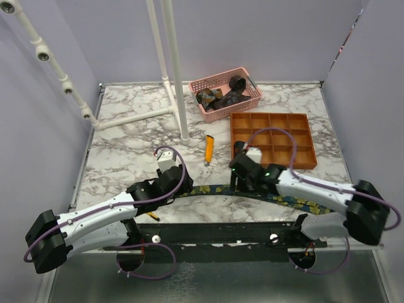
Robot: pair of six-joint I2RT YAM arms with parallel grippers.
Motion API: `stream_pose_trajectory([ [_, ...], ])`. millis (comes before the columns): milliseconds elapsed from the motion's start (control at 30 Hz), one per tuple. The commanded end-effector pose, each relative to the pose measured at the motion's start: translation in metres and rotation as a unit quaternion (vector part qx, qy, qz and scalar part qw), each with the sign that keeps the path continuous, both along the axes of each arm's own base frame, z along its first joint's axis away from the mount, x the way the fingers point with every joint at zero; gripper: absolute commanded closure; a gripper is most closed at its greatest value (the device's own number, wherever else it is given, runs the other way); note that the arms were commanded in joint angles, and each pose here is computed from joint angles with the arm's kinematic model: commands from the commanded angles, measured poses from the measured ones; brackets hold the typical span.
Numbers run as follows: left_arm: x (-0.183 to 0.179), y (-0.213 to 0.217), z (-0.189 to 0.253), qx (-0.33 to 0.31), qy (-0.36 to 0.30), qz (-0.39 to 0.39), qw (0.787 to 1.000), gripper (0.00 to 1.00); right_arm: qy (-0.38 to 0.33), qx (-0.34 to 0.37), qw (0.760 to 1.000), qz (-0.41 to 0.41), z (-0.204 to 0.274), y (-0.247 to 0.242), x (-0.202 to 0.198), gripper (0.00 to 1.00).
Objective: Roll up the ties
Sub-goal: Flatten out the tie at the center of the board.
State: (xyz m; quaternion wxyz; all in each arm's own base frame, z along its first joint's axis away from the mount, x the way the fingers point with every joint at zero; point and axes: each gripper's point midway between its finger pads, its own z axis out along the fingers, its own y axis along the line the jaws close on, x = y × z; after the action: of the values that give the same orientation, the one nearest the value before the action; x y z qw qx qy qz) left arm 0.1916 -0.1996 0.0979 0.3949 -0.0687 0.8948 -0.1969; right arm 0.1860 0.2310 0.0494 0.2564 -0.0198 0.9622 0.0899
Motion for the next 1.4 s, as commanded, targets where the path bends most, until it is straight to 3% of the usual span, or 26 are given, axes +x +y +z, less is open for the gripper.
stream_pose_trajectory([
  [0, 0.003, 0.002, 0.0, 0.006, 0.003, 0.002, 1.0, 0.42, -0.004, -0.017, 0.975, -0.221, 0.021, -0.104, -0.005, 0.29],
  [167, 0.008, -0.012, -0.001, -0.023, 0.004, -0.011, 1.0, 0.43, -0.016, 0.033, 0.93, -0.367, 0.031, -0.167, -0.017, 0.01],
  [433, 0.017, -0.009, -0.046, -0.012, 0.037, 0.004, 0.999, 0.46, 0.073, 0.034, 0.877, -0.473, -0.006, -0.17, -0.044, 0.0],
  [633, 0.013, 0.008, -0.066, -0.016, 0.041, 0.031, 0.999, 0.47, 0.07, 0.027, 0.846, -0.528, -0.034, -0.187, -0.052, 0.03],
  [867, 0.005, 0.027, -0.09, -0.005, 0.062, 0.053, 0.997, 0.49, 0.067, -0.017, 0.853, -0.517, -0.033, -0.195, -0.042, 0.14],
  [1100, -0.001, 0.032, -0.097, -0.009, 0.068, 0.057, 0.996, 0.5, 0.056, -0.026, 0.86, -0.507, -0.025, -0.198, -0.038, 0.15],
  [1267, 0.0, 0.037, -0.1, 0.002, 0.068, 0.06, 0.996, 0.5, 0.007, -0.064, 0.869, -0.49, -0.005, -0.215, -0.021, 0.29],
  [1367, -0.001, 0.042, -0.105, 0.01, 0.073, 0.064, 0.995, 0.5, 0.026, -0.086, 0.871, -0.482, -0.008, -0.219, -0.017, 0.37],
])
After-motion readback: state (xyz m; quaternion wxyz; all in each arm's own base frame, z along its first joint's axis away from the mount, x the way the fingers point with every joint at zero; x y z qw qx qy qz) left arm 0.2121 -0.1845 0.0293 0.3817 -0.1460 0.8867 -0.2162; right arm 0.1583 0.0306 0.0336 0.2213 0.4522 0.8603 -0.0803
